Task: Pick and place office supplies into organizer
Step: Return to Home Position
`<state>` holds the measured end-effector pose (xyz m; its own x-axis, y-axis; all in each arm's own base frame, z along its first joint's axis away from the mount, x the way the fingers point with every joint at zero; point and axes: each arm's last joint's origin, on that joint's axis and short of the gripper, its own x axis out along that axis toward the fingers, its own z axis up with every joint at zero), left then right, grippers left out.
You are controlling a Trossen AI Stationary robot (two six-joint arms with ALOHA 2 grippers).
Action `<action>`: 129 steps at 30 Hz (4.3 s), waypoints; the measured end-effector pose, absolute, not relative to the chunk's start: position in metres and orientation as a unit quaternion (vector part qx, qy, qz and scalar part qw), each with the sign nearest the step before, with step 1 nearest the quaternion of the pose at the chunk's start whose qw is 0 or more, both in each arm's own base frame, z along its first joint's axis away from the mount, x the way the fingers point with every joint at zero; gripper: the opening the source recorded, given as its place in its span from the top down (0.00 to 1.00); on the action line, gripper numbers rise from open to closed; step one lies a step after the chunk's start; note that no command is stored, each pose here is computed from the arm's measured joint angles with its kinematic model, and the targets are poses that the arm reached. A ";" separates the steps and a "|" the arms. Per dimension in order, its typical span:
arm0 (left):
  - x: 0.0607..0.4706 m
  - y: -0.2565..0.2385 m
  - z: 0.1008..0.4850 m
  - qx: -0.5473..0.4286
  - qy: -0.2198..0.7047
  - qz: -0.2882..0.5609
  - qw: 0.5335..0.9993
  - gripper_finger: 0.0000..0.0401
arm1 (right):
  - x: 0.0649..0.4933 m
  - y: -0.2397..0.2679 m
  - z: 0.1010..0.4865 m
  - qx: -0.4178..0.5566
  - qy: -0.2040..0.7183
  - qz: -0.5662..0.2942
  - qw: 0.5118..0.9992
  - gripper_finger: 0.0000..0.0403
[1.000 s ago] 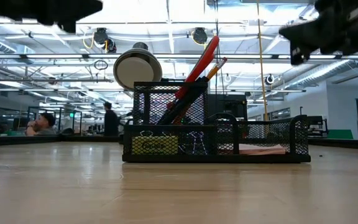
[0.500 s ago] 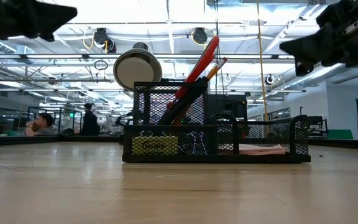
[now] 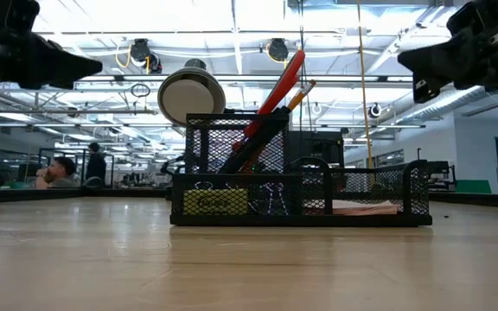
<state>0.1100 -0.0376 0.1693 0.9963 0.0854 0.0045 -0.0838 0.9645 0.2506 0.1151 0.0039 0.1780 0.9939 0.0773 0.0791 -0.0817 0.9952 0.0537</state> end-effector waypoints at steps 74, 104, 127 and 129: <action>0.110 -0.038 0.160 0.011 0.042 0.033 0.999 0.95 | 0.115 0.004 0.181 0.071 -0.054 0.041 0.995 1.00; 0.110 -0.038 0.160 0.011 0.042 0.033 0.999 0.95 | 0.115 0.004 0.181 0.071 -0.054 0.041 0.995 1.00; 0.110 -0.038 0.160 0.011 0.042 0.033 0.999 0.95 | 0.115 0.004 0.181 0.071 -0.054 0.041 0.995 1.00; 0.110 -0.038 0.160 0.011 0.042 0.034 0.999 0.95 | 0.115 0.004 0.181 0.071 -0.054 0.041 0.995 1.00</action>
